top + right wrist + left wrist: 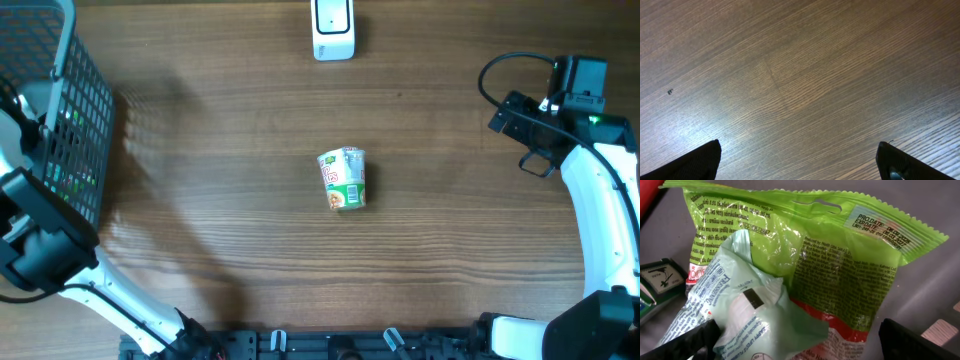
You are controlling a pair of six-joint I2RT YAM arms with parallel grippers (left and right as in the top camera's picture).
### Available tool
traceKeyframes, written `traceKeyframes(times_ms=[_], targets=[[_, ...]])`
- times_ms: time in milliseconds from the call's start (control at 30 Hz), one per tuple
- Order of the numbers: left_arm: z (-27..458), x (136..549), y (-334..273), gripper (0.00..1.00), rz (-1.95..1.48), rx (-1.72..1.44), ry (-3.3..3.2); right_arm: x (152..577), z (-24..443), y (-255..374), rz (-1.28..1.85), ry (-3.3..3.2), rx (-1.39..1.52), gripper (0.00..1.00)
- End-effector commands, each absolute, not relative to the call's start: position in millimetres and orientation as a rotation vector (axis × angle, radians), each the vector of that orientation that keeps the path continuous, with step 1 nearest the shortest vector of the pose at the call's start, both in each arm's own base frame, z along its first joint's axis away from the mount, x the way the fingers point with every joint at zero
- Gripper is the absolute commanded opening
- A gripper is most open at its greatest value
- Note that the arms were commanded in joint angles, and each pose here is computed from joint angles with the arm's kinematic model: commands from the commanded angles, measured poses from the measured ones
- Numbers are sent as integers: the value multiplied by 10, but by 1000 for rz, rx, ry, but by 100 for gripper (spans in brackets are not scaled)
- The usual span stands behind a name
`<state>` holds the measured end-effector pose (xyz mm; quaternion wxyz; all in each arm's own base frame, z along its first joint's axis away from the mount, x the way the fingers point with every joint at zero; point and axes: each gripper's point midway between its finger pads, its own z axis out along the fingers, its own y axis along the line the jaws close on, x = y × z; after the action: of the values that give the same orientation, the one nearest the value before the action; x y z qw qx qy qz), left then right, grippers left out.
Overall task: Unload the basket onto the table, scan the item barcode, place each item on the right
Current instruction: 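Grasp the green snack bag and pale green pouch with the left gripper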
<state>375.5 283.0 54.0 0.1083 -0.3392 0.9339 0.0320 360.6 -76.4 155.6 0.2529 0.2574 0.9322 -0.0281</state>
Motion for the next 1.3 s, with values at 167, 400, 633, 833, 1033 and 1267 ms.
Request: traceKeyframes(times_ms=[167, 400, 633, 833, 1033, 1267], targets=[[76, 3710, 2644, 100, -90, -1028, 2837, 3649, 1650, -773, -79, 2514, 680, 100], [53, 3717, 2608, 100, -92, -1019, 2847, 3649, 1650, -772, -79, 2514, 680, 100], [-236, 3626, 2548, 100, -88, -1026, 2864, 3649, 1650, -772, -79, 2514, 680, 100], [-311, 3587, 2521, 89, -92, -1030, 2868, 3650, 1650, -772, -79, 2513, 680, 100], [-431, 3500, 2447, 99, -106, -1048, 2886, 3649, 1650, -772, -79, 2514, 681, 100], [-515, 3494, 2323, 72, -194, -1043, 2878, 3649, 1650, -772, -79, 2514, 680, 100]])
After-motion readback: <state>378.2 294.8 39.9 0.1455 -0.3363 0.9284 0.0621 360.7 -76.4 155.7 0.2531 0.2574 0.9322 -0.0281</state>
